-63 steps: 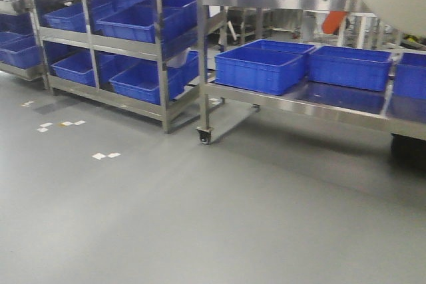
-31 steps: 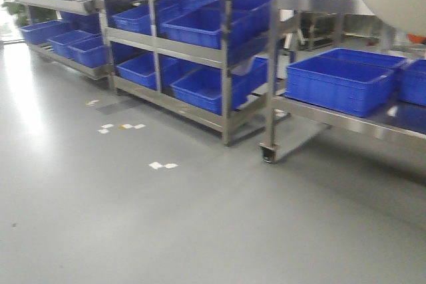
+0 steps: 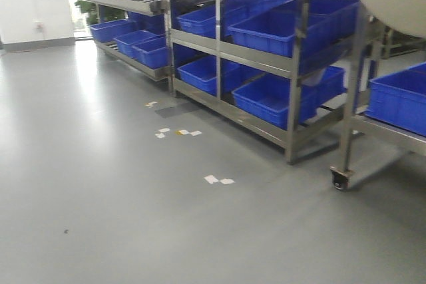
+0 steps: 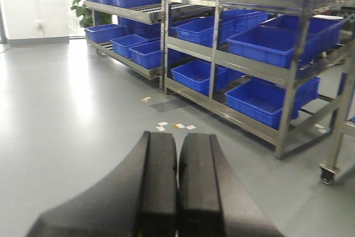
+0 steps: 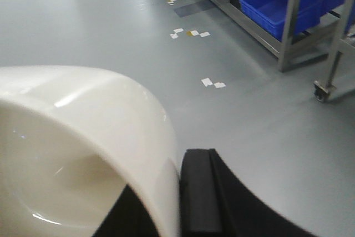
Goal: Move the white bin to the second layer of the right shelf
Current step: 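Turn and drive toward the windows holding the bin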
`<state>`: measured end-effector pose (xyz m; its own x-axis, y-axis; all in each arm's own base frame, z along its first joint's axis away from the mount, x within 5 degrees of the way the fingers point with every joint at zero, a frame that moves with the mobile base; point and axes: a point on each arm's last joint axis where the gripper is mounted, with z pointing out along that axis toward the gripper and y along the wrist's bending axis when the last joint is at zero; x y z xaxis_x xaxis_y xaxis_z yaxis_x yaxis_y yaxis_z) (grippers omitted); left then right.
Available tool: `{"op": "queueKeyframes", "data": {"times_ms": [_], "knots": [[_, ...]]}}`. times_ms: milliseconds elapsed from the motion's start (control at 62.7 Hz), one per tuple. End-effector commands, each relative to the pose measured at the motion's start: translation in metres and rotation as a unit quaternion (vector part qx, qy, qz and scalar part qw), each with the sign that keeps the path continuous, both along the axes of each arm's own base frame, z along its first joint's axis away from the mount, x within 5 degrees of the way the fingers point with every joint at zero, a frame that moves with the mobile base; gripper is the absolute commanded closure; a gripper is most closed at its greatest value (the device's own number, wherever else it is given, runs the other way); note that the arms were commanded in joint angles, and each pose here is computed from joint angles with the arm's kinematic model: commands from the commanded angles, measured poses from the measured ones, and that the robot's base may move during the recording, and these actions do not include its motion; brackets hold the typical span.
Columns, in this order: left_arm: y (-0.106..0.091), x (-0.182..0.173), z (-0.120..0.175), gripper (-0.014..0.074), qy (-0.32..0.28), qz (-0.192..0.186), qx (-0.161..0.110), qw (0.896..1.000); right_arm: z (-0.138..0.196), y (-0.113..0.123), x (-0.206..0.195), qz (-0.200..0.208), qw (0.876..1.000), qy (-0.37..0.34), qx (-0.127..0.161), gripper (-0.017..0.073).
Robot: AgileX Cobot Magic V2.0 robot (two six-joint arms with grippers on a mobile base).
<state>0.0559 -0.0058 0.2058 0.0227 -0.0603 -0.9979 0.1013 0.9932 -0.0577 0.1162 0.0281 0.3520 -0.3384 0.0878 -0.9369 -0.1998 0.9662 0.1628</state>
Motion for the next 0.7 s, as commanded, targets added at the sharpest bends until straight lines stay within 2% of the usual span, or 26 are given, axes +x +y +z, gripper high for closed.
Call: {"op": "queueKeyframes", "data": {"times_ms": [0, 686], "knots": [[0.0002, 0.001, -0.0045, 0.0509, -0.025, 0.0, -0.012, 1.0, 0.0185, -0.0013, 0.0009, -0.008, 0.998, -0.062, 0.015, 0.0504], [0.0002, 0.001, -0.0045, 0.0509, -0.025, 0.0, -0.012, 1.0, 0.0185, -0.0013, 0.0009, -0.008, 0.998, -0.062, 0.015, 0.0504]]}}
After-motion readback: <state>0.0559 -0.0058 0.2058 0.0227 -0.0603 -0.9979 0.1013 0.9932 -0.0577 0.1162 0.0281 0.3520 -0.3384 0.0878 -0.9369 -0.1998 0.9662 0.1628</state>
